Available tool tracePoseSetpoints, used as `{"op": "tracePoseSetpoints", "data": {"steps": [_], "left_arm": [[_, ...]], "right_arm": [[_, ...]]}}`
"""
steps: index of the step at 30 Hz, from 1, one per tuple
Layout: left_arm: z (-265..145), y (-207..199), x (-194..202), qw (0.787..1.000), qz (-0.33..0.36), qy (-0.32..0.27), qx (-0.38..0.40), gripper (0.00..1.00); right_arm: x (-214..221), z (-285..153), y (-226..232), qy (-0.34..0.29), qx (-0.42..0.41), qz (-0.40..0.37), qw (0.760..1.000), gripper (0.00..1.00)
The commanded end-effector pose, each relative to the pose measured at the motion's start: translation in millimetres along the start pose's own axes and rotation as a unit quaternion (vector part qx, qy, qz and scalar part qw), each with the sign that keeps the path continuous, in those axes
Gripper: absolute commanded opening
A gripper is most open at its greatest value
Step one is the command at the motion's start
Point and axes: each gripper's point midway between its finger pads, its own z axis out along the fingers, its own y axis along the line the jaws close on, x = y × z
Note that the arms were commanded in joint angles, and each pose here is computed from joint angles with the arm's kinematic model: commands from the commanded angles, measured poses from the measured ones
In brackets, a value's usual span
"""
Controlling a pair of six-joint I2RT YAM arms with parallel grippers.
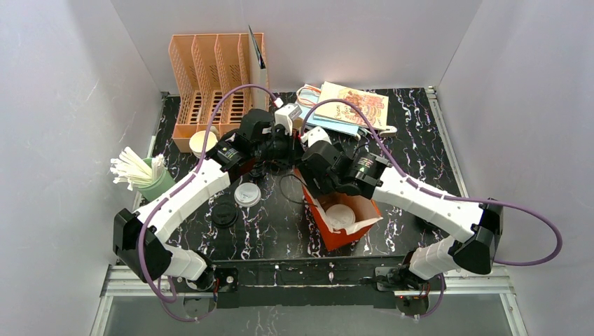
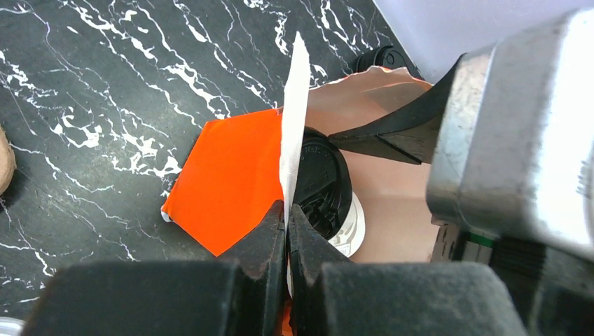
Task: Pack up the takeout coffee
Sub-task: Place the coffee cup on the cup tray.
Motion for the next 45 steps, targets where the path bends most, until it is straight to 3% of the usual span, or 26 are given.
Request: {"op": "tracePoseSetpoints", "data": {"steps": [1,20,45], "left_arm": [[-5,-6,7,1.000,0.011,0.027,0.010,0.00],[-10,8,26,0.998,0.030,0.062,-0.014,0.00],[-21,8,44,0.995,0.039,0.095,-0.014,0.00]], "right_arm": [[-6,-1,0,-0.022,-0.007,0.033,0.999,0.05],[21,22,29,0.022,-0.079,0.048,0.995,0.04],[31,66,38,0.046,-0.074,0.024,0.996,0.03]]}}
